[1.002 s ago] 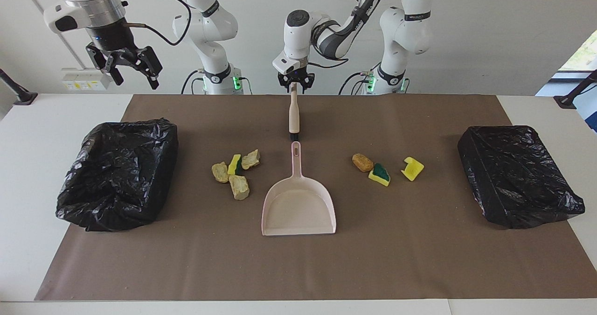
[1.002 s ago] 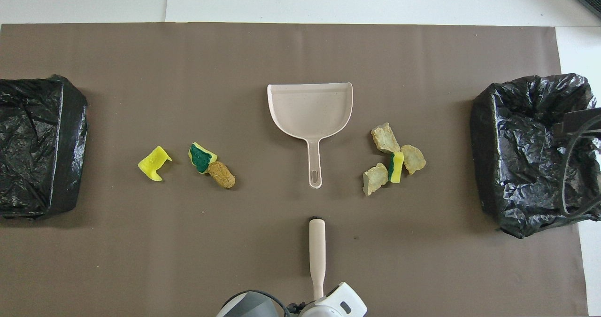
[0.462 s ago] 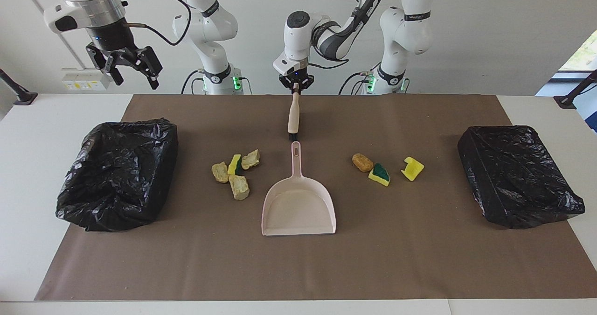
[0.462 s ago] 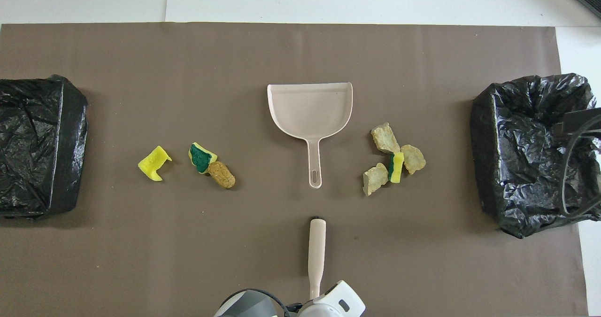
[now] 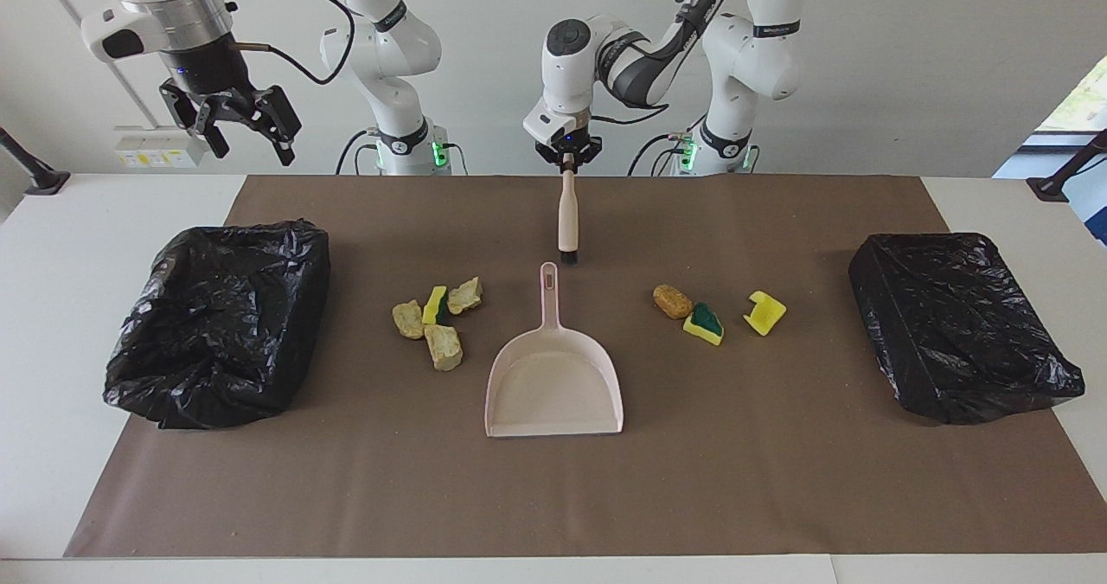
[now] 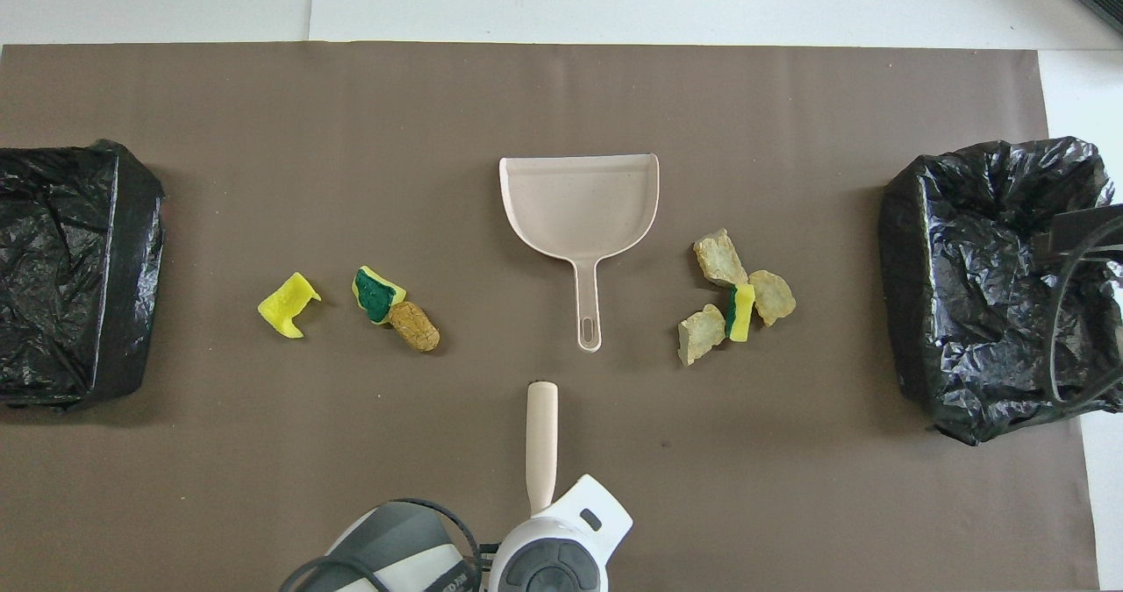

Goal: Sweep and dump trash in bin
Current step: 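Lift the brush with the left gripper toward the sponge scraps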

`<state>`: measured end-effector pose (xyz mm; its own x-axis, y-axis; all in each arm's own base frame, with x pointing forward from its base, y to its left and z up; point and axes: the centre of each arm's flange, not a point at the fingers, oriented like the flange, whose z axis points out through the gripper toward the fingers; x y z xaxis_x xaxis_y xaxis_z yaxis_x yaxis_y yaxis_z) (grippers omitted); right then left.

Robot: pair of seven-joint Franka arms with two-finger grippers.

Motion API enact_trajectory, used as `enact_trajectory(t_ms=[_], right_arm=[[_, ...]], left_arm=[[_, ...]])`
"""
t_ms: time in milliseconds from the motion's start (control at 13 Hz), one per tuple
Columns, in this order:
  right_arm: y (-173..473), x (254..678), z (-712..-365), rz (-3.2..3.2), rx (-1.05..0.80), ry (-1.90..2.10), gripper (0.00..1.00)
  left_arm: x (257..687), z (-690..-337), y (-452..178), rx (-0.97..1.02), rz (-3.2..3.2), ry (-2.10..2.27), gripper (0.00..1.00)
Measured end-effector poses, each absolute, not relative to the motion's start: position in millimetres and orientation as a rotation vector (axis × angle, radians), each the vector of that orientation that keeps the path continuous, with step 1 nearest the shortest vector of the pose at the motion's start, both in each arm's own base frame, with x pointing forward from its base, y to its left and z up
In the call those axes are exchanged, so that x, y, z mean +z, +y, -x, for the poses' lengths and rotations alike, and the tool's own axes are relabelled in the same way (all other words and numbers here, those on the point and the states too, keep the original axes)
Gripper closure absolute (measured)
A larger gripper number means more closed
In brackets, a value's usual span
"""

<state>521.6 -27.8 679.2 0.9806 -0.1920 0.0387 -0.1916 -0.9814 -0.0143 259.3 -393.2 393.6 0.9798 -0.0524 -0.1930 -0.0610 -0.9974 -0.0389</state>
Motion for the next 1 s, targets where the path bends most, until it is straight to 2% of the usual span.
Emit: enact_trajectory(t_ms=[462, 617, 771, 1002], right_arm=[[-24, 681, -519, 3.117, -0.060, 0.282, 0.00], [-10, 681, -519, 3.127, -0.058, 0.168, 0.00], [17, 668, -524, 3.143, -0.058, 0.053, 0.00], [74, 627, -541, 3.150, -0.060, -0.105, 0.00]], left_arm=[[437, -371, -289, 0.202, 3.104, -0.025, 0.74], [453, -406, -250, 0.150, 3.101, -0.039, 0.74], [457, -431, -212, 0.124, 3.083, -0.037, 0.74], [450, -459, -158, 0.137, 3.065, -0.018, 0.74]])
